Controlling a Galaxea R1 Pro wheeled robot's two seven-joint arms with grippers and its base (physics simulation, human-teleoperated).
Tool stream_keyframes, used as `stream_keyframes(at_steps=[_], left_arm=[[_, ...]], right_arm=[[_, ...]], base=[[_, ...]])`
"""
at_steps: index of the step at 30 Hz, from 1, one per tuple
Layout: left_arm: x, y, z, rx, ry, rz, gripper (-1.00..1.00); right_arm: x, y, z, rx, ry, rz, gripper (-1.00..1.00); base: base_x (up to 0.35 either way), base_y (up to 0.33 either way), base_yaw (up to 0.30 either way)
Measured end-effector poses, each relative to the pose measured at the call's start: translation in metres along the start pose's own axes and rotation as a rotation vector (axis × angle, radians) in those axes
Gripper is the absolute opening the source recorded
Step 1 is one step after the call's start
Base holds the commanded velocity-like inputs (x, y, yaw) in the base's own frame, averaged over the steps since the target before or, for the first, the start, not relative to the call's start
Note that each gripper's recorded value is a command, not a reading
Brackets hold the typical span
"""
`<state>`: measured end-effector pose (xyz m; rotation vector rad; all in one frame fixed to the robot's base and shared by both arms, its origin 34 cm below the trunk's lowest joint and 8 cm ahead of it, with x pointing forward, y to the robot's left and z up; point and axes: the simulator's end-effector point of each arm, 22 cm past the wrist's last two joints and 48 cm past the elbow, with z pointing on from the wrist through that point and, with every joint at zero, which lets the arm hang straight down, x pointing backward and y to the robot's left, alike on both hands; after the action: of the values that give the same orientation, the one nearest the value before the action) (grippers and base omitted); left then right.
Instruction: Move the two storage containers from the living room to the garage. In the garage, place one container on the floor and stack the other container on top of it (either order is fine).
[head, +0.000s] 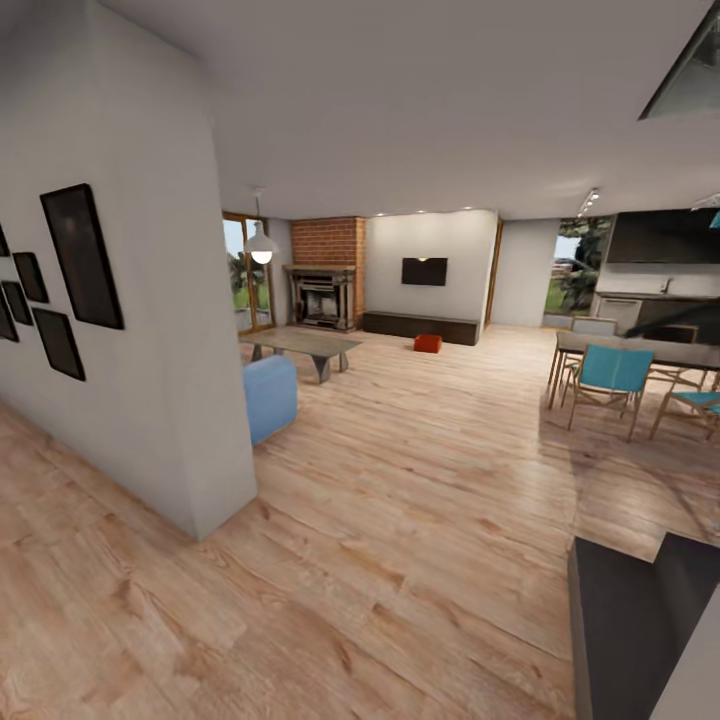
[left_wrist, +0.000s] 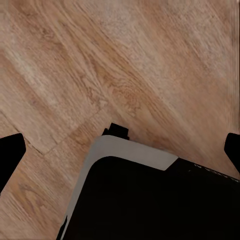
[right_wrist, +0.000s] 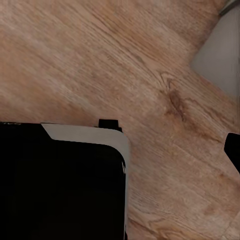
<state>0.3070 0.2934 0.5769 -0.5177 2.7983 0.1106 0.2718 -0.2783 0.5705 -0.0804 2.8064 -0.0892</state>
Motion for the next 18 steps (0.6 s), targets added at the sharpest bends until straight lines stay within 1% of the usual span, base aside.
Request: stream_keyframes(at_steps=[18], left_arm=[[0.0003,0.0,0.0,0.0,0.001,0.0,1.0]], right_arm=[[0.0,0.0,0.0,0.0,0.0,-0.001,1.0]], base=[[0.322,0.0,-0.242]])
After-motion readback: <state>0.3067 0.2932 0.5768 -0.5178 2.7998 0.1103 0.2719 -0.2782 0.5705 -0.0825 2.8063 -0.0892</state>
